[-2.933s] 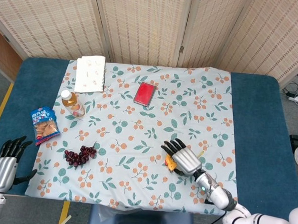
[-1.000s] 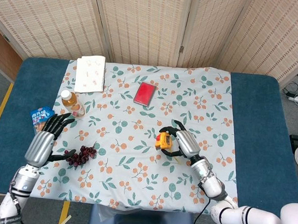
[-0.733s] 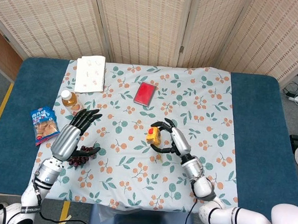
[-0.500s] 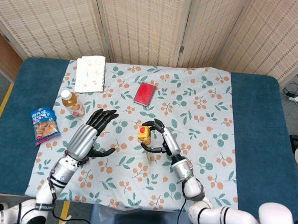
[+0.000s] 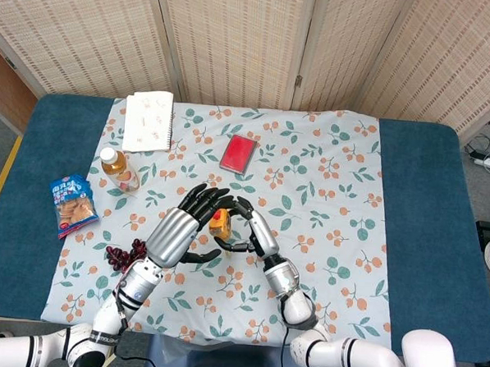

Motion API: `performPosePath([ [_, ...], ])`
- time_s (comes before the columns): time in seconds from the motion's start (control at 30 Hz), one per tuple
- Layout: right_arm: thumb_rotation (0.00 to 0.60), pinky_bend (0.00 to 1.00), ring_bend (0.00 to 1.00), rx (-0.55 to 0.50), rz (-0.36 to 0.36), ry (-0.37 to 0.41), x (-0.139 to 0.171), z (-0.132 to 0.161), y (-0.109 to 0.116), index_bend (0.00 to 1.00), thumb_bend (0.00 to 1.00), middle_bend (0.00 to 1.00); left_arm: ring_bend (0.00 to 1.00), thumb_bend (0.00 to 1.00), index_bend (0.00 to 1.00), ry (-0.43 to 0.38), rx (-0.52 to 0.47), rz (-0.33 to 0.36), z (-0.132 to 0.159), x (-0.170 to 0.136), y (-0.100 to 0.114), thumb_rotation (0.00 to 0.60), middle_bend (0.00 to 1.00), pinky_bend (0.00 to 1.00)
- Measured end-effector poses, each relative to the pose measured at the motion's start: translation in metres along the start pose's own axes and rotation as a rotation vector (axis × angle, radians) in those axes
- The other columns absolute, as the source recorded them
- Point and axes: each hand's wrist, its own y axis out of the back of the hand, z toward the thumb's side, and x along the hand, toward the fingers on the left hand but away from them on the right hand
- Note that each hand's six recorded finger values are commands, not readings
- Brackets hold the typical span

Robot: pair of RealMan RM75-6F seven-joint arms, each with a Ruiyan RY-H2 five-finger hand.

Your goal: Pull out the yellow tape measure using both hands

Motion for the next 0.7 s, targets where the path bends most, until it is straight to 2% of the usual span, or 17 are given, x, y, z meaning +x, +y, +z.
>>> performPosePath([
  [0.3, 0.6, 0.0, 0.37, 0.068, 0.027, -0.001, 0.002, 0.0, -0.008, 0.61, 0.33, 0.51, 0.1, 0.24, 0.12, -0.002, 0.097, -0.004, -0.004, 0.007, -0.01, 0.6, 0.09, 0.0],
  [0.7, 0.6, 0.0, 0.37, 0.084, 0.036, -0.006, 0.005, -0.001, -0.007, 0.61, 0.33, 0.51, 0.1, 0.25, 0.13, 0.002, 0.146, -0.005, -0.01, 0.006, -0.013, 0.6, 0.09, 0.0],
])
